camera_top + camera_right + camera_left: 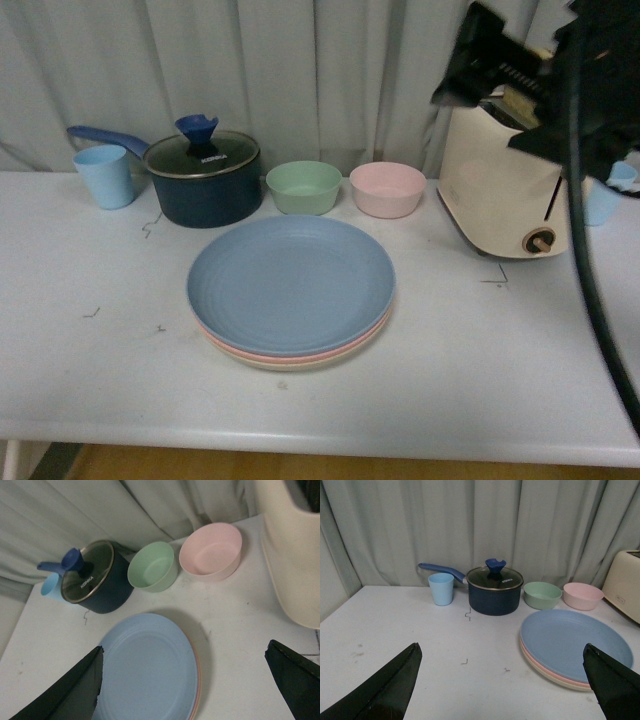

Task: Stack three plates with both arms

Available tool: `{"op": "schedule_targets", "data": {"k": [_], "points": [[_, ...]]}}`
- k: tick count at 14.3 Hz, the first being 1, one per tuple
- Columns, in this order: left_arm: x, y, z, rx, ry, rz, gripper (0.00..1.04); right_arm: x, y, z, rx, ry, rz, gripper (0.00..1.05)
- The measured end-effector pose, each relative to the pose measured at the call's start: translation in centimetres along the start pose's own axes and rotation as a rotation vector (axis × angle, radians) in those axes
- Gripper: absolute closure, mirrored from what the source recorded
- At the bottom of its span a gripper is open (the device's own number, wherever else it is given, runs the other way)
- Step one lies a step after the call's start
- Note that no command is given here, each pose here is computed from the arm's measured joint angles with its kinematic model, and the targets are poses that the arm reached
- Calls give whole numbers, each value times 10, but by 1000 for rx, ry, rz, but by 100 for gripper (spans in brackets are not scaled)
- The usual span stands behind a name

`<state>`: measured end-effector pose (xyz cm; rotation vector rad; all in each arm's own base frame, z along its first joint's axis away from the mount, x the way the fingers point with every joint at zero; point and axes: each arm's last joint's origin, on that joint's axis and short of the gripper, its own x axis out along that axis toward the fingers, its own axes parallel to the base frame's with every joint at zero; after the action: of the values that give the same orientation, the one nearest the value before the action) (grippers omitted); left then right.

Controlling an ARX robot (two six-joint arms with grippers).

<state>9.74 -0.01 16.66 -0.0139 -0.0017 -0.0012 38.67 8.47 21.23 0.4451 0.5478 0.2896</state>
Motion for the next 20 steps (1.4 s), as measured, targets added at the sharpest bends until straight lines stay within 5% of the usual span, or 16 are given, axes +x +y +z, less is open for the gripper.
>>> {"op": "schedule_targets", "data": {"k": [1,3,5,8,20], "points": [[0,0,0,0,0,0,7,-19,-4,7,-48,-144,-5,10],[0,0,0,0,1,1,7,-82,-25,-4,-288,-497,-209,35],[0,0,0,0,0,1,7,-152,-46,-24,-389,-576,-308,61],[0,0,0,0,0,2,7,-192,-47,-87,-433,-520,-289,101],[0,0,0,0,1,0,7,-226,-54,-144,-442,-562,-285,103]]}}
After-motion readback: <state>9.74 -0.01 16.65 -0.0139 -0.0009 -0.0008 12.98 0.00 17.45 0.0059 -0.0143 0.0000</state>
